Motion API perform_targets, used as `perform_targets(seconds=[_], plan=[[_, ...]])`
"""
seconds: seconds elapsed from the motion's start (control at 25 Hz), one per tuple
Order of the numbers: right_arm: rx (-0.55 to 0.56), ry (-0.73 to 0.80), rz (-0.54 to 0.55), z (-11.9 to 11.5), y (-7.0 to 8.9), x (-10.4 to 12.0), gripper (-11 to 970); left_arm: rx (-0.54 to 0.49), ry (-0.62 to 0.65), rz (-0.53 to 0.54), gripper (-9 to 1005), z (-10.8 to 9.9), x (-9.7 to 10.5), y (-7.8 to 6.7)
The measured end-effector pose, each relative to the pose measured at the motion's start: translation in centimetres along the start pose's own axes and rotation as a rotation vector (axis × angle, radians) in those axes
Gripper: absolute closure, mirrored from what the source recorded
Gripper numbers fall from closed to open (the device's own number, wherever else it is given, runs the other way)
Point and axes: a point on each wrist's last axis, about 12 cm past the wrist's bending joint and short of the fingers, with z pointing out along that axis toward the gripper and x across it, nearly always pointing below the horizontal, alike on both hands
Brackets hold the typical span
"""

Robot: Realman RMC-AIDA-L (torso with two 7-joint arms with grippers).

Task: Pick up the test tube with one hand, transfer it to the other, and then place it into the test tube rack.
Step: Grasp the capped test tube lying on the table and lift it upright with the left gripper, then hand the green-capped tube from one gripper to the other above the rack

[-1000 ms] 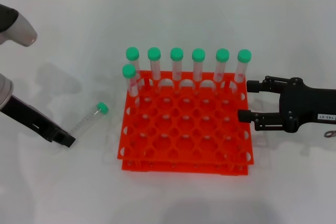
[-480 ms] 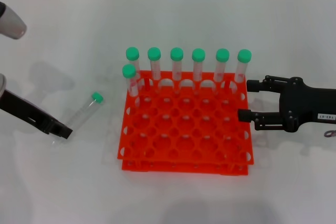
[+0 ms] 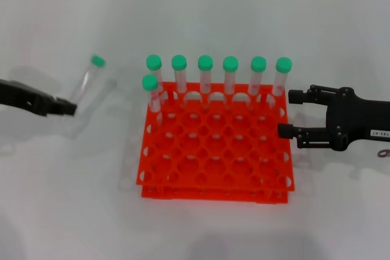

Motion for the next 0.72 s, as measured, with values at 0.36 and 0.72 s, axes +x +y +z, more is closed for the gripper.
perform_targets(seconds=[0.36,0.72], plan=[[0.018,-0.015,-0.007,-0.2,-0.3,-0.3,145,0.008,-0.415,0.0,799,-3.9,0.1,1.1],[0.051,-0.061,-0.01,-0.6,-0.7,-1.0,147,0.089,-0.751,0.052,797,-3.7,-1.5,0.6]])
